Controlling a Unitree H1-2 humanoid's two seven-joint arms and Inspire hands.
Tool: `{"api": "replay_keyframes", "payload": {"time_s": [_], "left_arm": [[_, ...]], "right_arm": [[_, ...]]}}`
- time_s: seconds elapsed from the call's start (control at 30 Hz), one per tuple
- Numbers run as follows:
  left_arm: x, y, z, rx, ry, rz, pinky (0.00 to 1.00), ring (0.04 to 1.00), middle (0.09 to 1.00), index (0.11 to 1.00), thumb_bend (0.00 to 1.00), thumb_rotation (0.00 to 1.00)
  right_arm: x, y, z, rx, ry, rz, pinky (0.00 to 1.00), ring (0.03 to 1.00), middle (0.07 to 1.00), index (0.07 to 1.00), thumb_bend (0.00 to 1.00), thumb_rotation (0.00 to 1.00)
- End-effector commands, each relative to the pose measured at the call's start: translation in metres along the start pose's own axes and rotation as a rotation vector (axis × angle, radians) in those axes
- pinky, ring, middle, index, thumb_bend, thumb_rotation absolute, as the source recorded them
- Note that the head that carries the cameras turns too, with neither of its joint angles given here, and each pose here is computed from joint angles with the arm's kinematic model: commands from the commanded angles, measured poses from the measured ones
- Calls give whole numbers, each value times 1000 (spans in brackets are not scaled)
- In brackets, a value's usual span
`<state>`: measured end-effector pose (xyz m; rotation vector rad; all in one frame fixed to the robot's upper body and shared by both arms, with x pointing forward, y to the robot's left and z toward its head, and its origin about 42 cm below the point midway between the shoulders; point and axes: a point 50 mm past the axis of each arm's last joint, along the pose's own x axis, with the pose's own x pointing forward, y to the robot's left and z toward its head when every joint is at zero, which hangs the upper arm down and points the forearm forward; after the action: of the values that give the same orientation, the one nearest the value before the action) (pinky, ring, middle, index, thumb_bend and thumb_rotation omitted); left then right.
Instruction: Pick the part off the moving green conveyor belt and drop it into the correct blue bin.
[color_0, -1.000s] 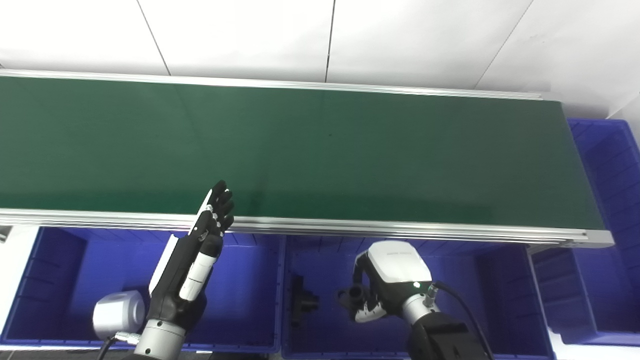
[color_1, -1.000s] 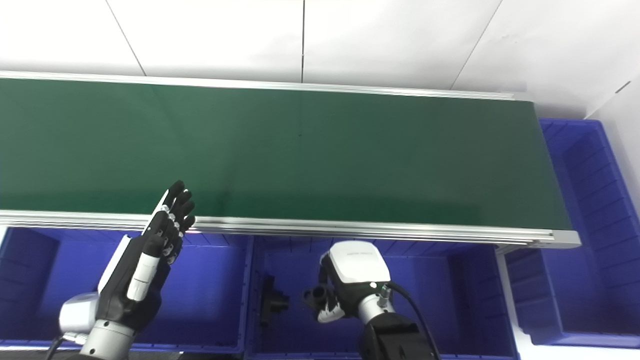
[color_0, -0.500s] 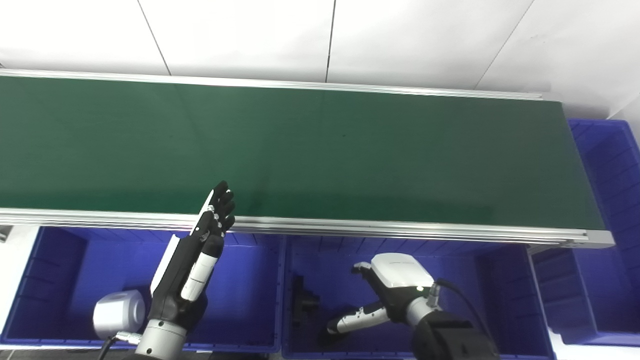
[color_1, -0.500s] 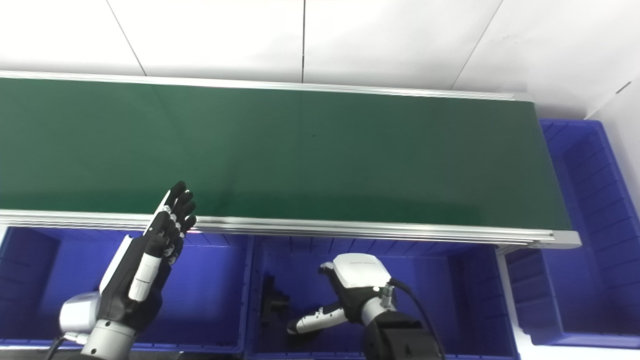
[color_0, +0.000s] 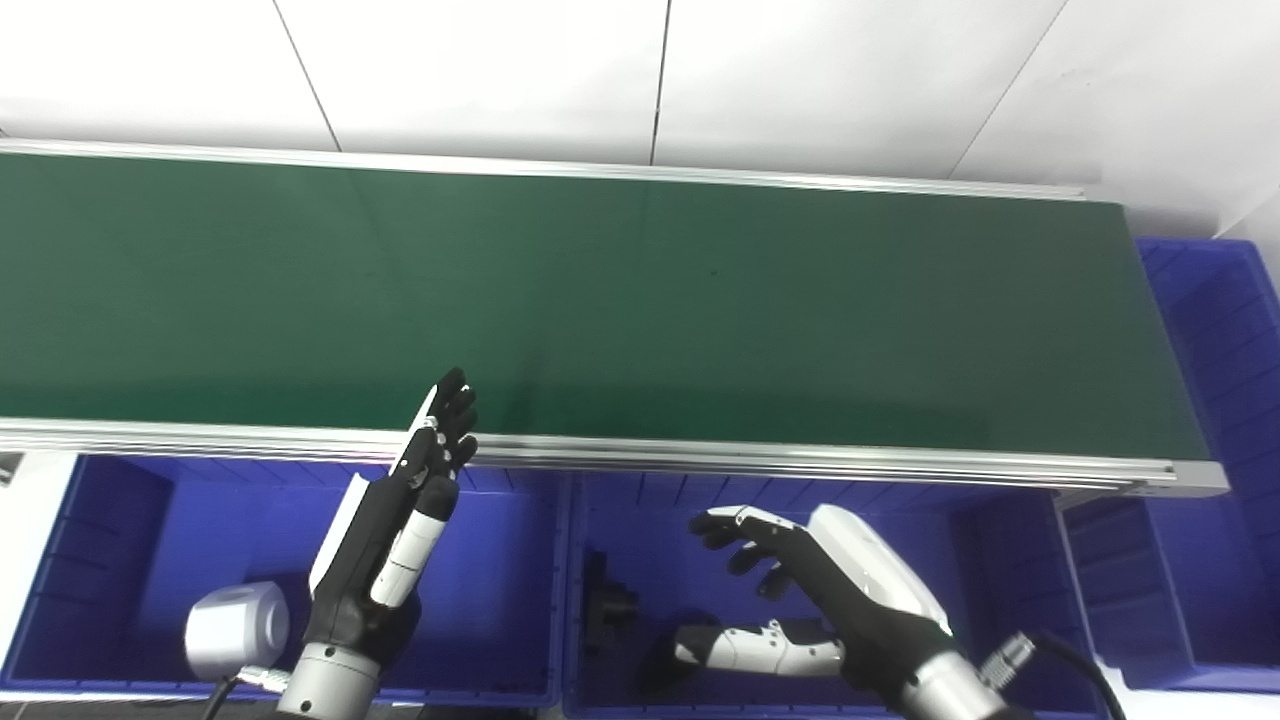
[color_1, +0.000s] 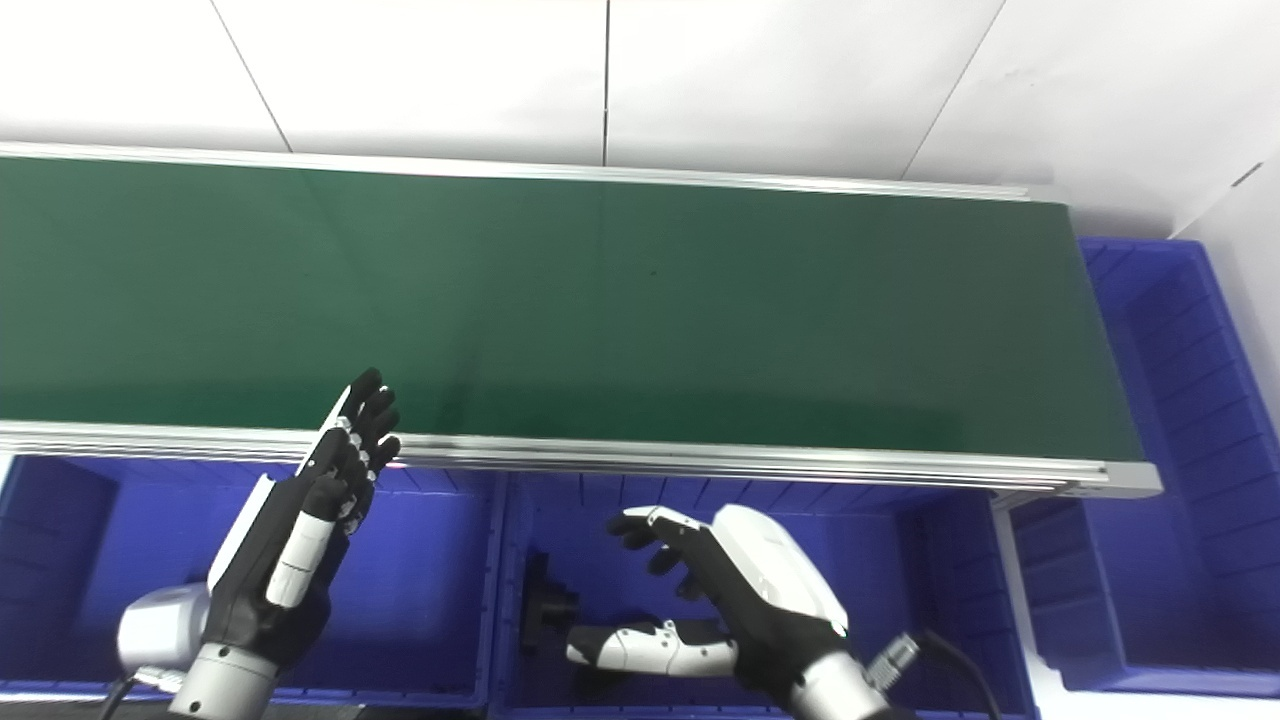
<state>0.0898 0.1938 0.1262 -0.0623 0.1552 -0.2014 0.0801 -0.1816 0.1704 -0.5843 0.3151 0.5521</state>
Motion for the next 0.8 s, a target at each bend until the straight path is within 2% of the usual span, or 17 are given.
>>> {"api": "replay_keyframes", "payload": {"time_s": [0.0,0.1,0.17,0.2,0.27,0.43,0.57,0.77], "left_arm": [[-4,3,5,18,-41,-7,985,1000,1000,1000,775,880],[-3,6,2,24,-36,-7,988,1000,1000,1000,777,882],[-3,7,1,27,-35,-7,988,1000,1000,1000,773,883],[-3,8,1,28,-34,-7,986,1000,1000,1000,766,886],[-4,8,-1,34,-35,-5,984,1000,1000,1000,767,888],[-5,9,-2,41,-35,8,975,1000,1000,1000,818,877],[-5,11,-3,42,-42,8,977,1000,1000,1000,779,882],[-6,11,-3,43,-45,13,969,1000,1000,1000,777,876]], "right_arm": [[3,3,-9,186,-217,-196,601,694,766,796,906,789],[17,8,-28,313,-268,-358,644,729,788,805,849,821],[22,10,-32,378,-278,-430,664,748,801,813,868,867],[25,13,-33,418,-285,-460,710,795,838,849,893,929],[28,17,-34,455,-304,-504,753,830,870,883,885,969],[28,22,-37,463,-337,-546,919,940,979,992,824,1000],[30,24,-38,453,-338,-562,949,989,999,1000,804,1000],[31,25,-39,438,-338,-562,963,1000,1000,1000,804,1000]]}}
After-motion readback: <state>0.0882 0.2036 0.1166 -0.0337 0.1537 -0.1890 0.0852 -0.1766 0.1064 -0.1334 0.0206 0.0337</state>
